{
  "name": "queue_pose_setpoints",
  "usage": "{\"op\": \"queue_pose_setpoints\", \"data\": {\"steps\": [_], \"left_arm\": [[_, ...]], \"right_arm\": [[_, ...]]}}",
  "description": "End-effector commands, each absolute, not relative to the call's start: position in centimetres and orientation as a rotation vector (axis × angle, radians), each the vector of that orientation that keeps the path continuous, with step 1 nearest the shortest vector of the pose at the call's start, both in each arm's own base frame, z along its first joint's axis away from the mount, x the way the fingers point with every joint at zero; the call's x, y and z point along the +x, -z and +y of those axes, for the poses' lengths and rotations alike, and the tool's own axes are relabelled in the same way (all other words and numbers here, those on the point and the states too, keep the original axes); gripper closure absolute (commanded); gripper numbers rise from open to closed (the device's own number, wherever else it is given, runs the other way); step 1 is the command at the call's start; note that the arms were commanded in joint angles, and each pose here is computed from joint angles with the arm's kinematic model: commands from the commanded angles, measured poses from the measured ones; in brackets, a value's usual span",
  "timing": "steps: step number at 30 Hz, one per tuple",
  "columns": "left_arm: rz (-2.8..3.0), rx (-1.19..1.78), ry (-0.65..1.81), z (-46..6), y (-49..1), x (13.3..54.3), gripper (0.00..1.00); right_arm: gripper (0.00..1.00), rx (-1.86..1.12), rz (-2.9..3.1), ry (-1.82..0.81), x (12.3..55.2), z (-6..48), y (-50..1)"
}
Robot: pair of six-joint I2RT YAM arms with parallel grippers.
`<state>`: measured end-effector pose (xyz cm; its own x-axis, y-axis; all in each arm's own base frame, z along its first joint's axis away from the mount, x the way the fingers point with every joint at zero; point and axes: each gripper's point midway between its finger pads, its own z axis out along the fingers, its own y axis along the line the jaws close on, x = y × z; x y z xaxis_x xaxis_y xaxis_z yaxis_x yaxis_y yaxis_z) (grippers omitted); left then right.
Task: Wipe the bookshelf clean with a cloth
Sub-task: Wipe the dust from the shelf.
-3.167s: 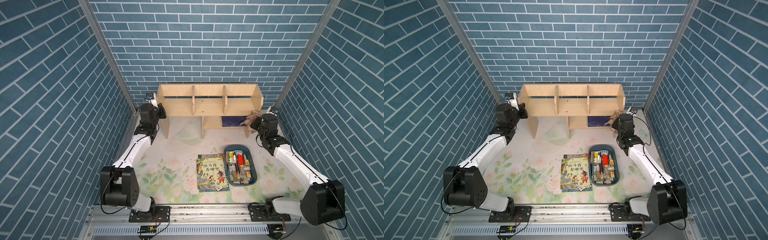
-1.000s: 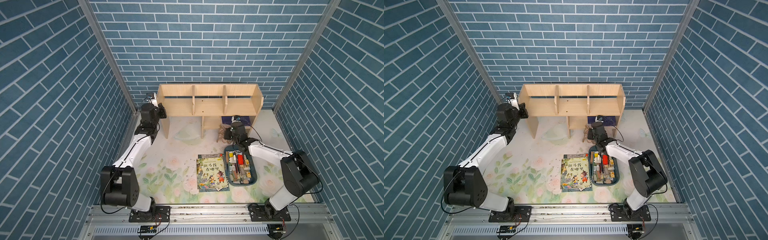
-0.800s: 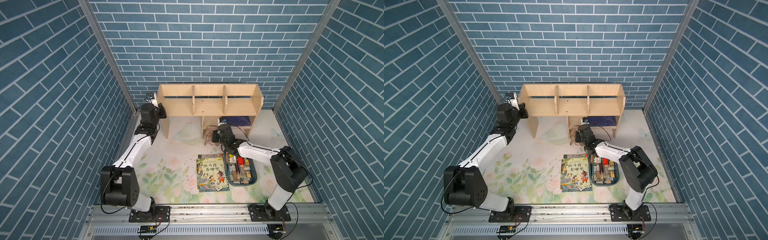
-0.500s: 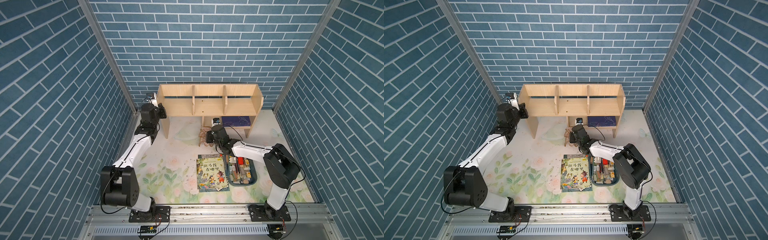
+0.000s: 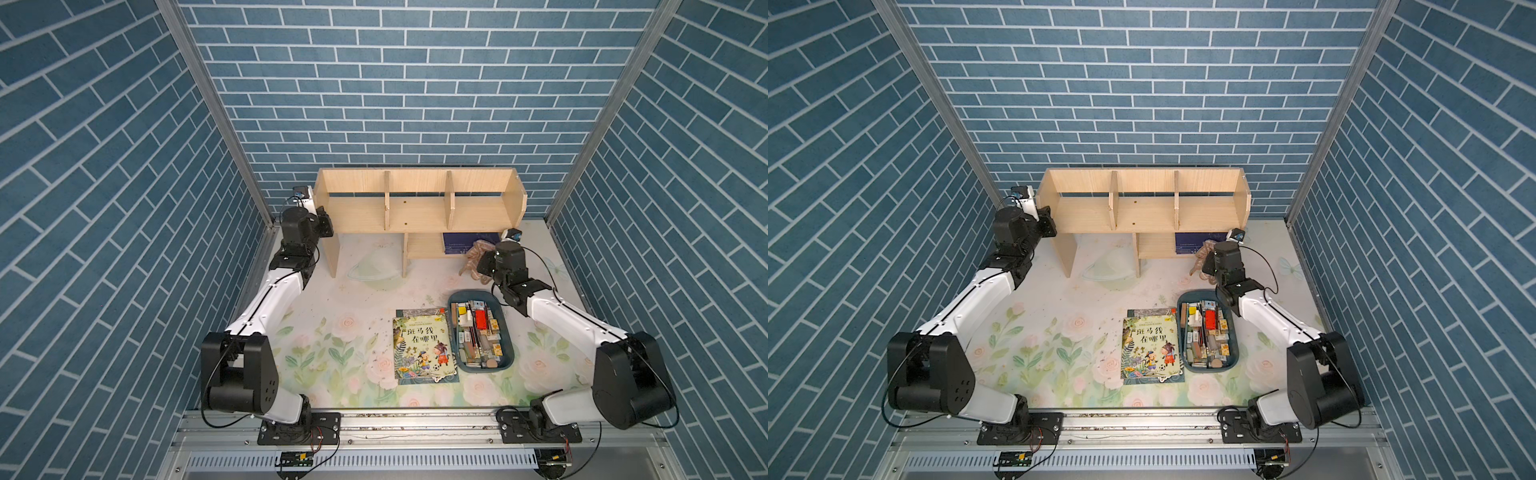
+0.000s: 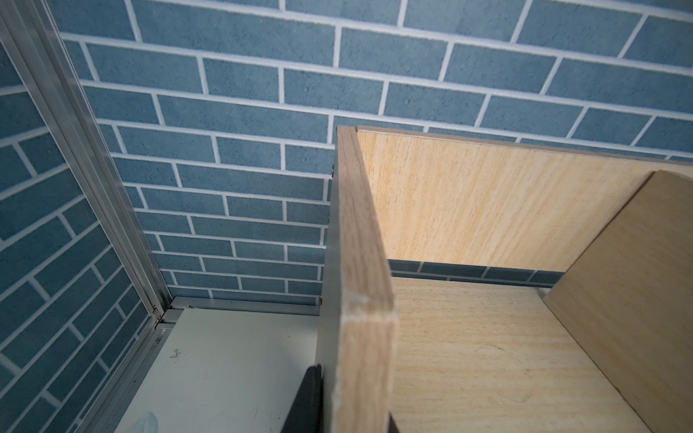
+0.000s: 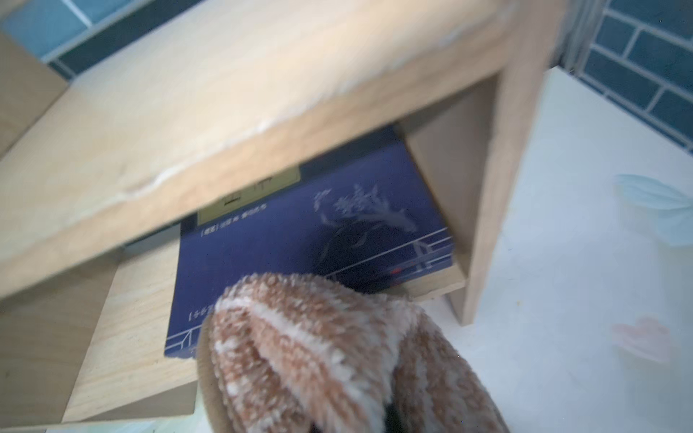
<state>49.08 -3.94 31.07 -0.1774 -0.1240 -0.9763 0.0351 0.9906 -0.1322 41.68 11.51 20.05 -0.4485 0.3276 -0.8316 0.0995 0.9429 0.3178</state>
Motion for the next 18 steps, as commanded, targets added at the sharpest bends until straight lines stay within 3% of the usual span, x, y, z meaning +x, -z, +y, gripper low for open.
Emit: {"op": "queue_pose_setpoints", "data": {"steps": [1, 11, 14, 18], "left_arm": [[2.02, 0.022, 0.441, -11.0, -23.0, 47.0, 1.0], [1.994, 0.016, 0.424, -10.7, -23.8, 47.0, 0.92], [1.999, 0.019, 0.417, -10.7, -23.8, 47.2, 0.86], [2.0, 0.011, 0.416, -10.6, -23.8, 47.2, 0.71]], "right_arm": [[1.0, 0.23, 1.967, -0.21, 41.6, 11.2, -25.5], [1.0, 0.171, 1.793, -0.264, 44.2, 12.9, -35.7], [1.0, 0.154, 1.802, -0.253, 46.6, 14.0, -36.2], [1.0, 0.14, 1.876, -0.256, 49.5, 15.6, -34.4]]}}
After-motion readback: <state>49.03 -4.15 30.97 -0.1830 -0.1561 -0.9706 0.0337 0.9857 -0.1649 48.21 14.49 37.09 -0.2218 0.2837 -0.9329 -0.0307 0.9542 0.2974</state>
